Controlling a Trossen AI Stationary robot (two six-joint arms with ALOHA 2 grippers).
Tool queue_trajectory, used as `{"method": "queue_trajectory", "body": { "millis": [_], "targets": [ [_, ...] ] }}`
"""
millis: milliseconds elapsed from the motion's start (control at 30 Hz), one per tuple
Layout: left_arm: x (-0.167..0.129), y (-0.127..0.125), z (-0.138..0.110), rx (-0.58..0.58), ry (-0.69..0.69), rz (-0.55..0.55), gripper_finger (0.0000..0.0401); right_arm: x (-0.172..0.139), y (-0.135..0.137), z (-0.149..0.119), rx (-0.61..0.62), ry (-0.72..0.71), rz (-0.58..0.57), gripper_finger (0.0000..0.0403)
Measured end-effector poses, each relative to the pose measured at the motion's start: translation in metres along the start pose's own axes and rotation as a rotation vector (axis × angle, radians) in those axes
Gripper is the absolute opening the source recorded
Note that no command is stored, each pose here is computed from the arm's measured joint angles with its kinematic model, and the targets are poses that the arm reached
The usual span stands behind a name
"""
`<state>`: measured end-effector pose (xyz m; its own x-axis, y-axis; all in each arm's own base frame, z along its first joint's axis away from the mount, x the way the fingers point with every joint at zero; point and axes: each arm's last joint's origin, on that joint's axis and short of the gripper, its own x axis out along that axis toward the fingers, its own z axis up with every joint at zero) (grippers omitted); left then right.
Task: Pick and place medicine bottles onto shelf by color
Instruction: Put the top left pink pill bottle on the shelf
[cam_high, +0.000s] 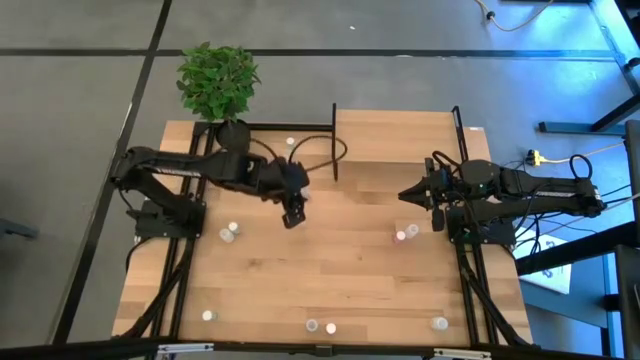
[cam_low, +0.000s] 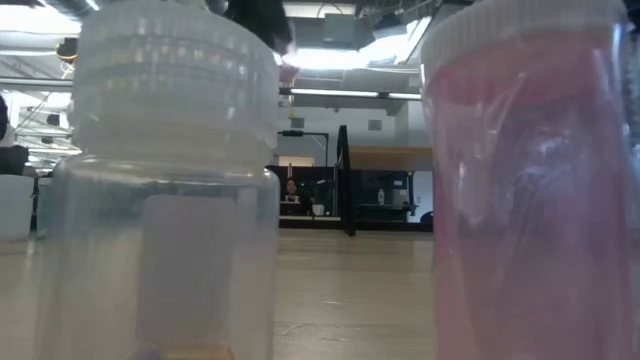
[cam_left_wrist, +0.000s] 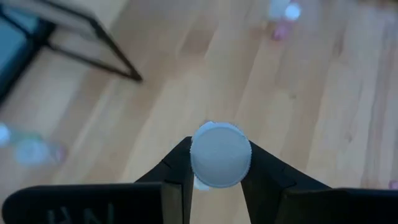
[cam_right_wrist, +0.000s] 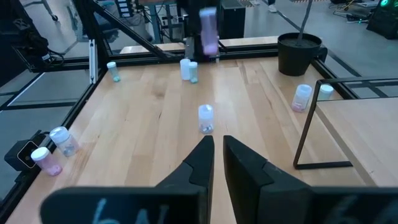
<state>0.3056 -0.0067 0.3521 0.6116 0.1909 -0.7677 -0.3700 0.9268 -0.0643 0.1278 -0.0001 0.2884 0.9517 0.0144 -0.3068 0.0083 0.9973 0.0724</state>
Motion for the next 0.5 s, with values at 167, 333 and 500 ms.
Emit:
{"method": "queue_trajectory", "body": {
  "millis": [167, 333, 500],
  "targets": [
    [-0.013, 0.012, 0.019, 0.016, -0.056, -0.03, 0.0091, 0.0, 0.0, 0.0, 0.0, 0.0, 0.0, 0.0039],
    [-0.021, 0.024, 0.031, 0.051, -0.083, -0.067, 0.0091, 0.0, 0.0, 0.0, 0.0, 0.0, 0.001, 0.0039],
    [-0.018, 0.032, 0.047, 0.102, -0.108, -0.071, 0.0091, 0.0, 0.0, 0.0, 0.0, 0.0, 0.0, 0.0039]
  ]
}}
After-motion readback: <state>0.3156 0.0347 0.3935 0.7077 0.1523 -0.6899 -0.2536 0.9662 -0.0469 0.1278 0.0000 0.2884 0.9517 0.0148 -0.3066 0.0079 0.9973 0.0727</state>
